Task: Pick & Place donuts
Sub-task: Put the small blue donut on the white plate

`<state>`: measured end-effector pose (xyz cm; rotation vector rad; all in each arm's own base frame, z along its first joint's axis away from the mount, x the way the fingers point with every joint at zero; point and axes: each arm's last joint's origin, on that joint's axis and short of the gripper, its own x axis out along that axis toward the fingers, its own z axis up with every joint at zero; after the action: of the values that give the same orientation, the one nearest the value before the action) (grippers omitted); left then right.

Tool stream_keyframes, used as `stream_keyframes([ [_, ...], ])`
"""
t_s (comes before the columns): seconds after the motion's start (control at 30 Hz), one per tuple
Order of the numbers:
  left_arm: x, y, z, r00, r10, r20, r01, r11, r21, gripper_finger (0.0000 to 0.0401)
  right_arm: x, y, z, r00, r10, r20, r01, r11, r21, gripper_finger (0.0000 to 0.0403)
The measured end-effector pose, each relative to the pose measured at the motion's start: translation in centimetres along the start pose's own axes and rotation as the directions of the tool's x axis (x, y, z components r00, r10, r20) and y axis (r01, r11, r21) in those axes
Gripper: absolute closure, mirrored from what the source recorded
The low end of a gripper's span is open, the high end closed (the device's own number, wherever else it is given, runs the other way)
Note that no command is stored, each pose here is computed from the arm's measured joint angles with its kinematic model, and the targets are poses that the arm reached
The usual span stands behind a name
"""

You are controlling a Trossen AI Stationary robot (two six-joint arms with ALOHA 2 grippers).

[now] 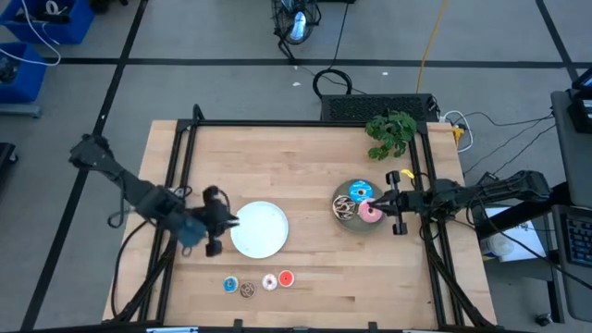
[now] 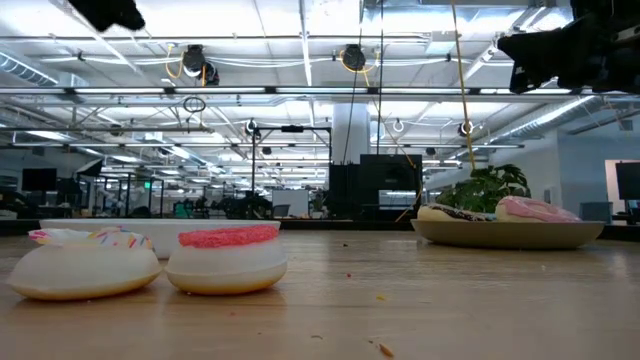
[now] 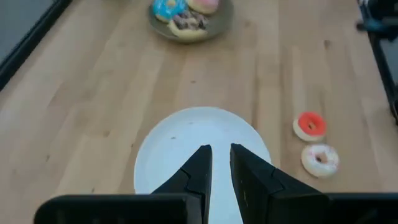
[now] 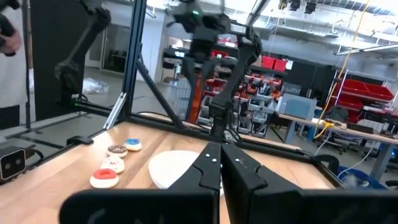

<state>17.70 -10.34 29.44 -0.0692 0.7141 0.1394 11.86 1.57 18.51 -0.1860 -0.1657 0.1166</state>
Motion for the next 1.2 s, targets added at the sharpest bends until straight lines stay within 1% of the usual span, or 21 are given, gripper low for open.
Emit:
stream_keyframes([
  [0.13, 0.5, -3.2, 1.4, 0.997, -0.009, -0.072, 0.014, 0.998, 0.065, 0.0338, 0.0, 0.0, 0.0, 1.000, 0.000, 0.001, 0.000, 1.000, 0.001, 0.0403],
  [0.23, 1.3, -5.6, 1.7, 0.980, -0.030, -0.196, 0.045, 0.996, 0.075, 0.0338, 0.0, 0.0, 0.1, 1.000, -0.001, 0.006, 0.001, 1.000, 0.001, 0.0403],
  [0.33, 2.4, -7.3, 1.2, 0.939, 0.006, -0.344, 0.019, 0.997, 0.070, 0.0338, 0.0, 0.0, 0.2, 1.000, -0.003, 0.018, 0.003, 1.000, 0.005, 0.0403],
  [0.43, 3.7, -9.3, 0.0, 0.883, 0.009, -0.470, 0.044, 0.994, 0.101, 0.0325, 0.0, -0.1, 0.5, 0.999, -0.009, 0.047, 0.007, 0.999, 0.046, 0.0403],
  [0.5, 4.5, -10.4, -1.2, 0.850, 0.009, -0.527, 0.058, 0.992, 0.110, 0.0301, 0.0, -0.1, 0.6, 0.998, -0.013, 0.066, 0.009, 0.998, 0.062, 0.0403],
  [0.57, 5.1, -11.2, -2.0, 0.827, 0.017, -0.562, 0.051, 0.993, 0.105, 0.0267, 0.0, -0.1, 0.8, 0.997, -0.015, 0.078, 0.009, 0.997, 0.075, 0.0403],
  [0.67, 5.9, -12.0, -3.0, 0.814, 0.041, -0.579, 0.005, 0.997, 0.078, 0.0206, 0.0, -0.1, 0.7, 0.997, -0.015, 0.077, 0.008, 0.996, 0.084, 0.0403],
  [0.77, 6.4, -12.5, -3.6, 0.781, 0.030, -0.624, -0.016, 0.999, 0.027, 0.0144, 0.0, -0.1, 0.7, 0.997, -0.013, 0.071, 0.007, 0.996, 0.084, 0.0403],
  [0.87, 7.0, -12.8, -4.1, 0.768, 0.040, -0.639, -0.046, 0.999, 0.007, 0.0095, 0.0, -0.1, 0.6, 0.998, -0.011, 0.063, 0.006, 0.996, 0.084, 0.0403],
  [1.03, 8.1, -13.3, -5.0, 0.742, 0.063, -0.667, -0.112, 0.993, -0.031, 0.0041, 0.0, -0.1, 0.4, 0.999, -0.005, 0.047, 0.001, 0.996, 0.084, 0.0403],
  [1.1, 8.6, -13.6, -5.4, 0.730, 0.050, -0.681, -0.107, 0.993, -0.041, 0.0028, 0.0, 0.0, 0.3, 1.000, -0.002, 0.030, -0.001, 0.996, 0.084, 0.0403],
  [1.2, 9.3, -14.2, -5.8, 0.720, 0.026, -0.693, -0.087, 0.995, -0.052, 0.0019, 0.0, 0.0, 0.1, 1.000, 0.002, 0.011, -0.003, 0.996, 0.084, 0.0403],
])
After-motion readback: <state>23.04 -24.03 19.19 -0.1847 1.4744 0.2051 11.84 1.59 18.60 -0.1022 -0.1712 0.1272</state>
